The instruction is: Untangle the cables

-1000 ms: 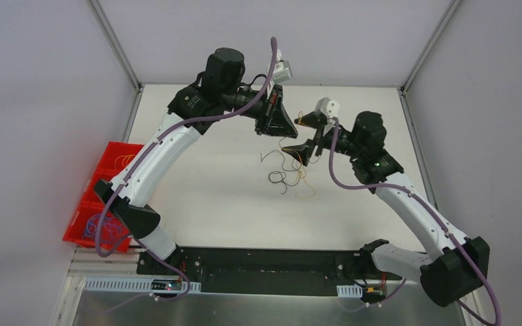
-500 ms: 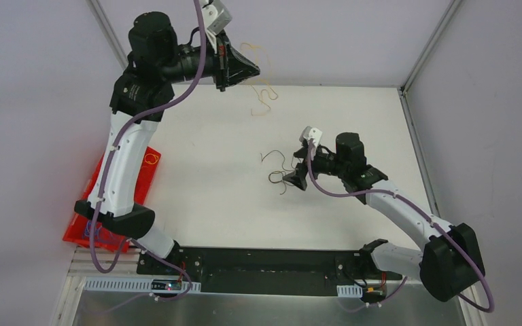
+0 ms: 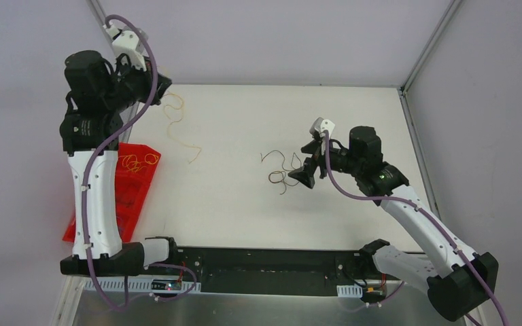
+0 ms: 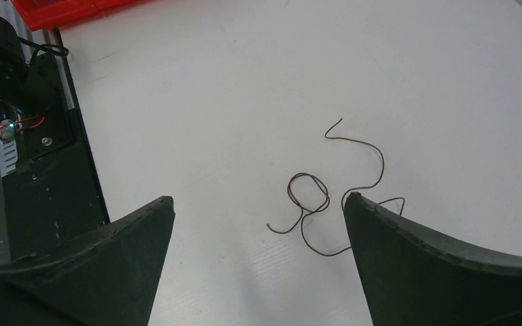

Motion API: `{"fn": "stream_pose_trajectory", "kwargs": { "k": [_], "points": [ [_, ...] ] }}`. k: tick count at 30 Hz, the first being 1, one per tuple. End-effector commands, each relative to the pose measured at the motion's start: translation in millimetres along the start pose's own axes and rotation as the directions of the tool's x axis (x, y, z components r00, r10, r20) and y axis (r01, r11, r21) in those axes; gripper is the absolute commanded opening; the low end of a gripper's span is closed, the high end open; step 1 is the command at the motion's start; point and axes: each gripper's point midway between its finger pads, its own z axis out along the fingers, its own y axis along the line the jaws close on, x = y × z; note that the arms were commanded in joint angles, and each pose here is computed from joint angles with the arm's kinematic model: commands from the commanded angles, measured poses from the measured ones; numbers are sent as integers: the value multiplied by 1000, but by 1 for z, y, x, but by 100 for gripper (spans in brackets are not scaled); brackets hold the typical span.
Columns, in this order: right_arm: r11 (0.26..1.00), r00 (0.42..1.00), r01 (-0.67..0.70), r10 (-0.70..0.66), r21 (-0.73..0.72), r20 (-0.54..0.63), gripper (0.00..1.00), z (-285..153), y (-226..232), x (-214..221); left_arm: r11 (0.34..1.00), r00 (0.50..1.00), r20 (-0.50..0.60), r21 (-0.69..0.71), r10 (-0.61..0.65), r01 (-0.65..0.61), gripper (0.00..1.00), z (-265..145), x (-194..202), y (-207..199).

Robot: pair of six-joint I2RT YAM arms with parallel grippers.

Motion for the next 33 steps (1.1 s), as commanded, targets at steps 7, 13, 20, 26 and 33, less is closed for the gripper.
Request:
{"fn": "stream_pose_trajectory", "kwargs": {
  "k": [7,13,20,26,33],
  "points": [
    [1000,998,-8,9,16,-54,100,-12,3,0,775,986,-156,-630,-63,-50,0,-87,47,117],
    [1000,997,-19,20,13,-68,99,-13,4,1,649,970,-153,-760,-187,6,0,-96,66,165],
    [1000,995,-5,7,18,-99,99,-21,7,8,530,967,-97,-847,-236,44,0,-101,68,212],
    [1000,994,9,-6,29,-112,99,-23,5,8,497,960,-123,-868,-253,20,0,-97,86,232],
    [1000,993,-12,15,27,-121,99,-20,4,11,521,934,-193,-853,-300,-9,0,-77,137,247]
  ]
}}
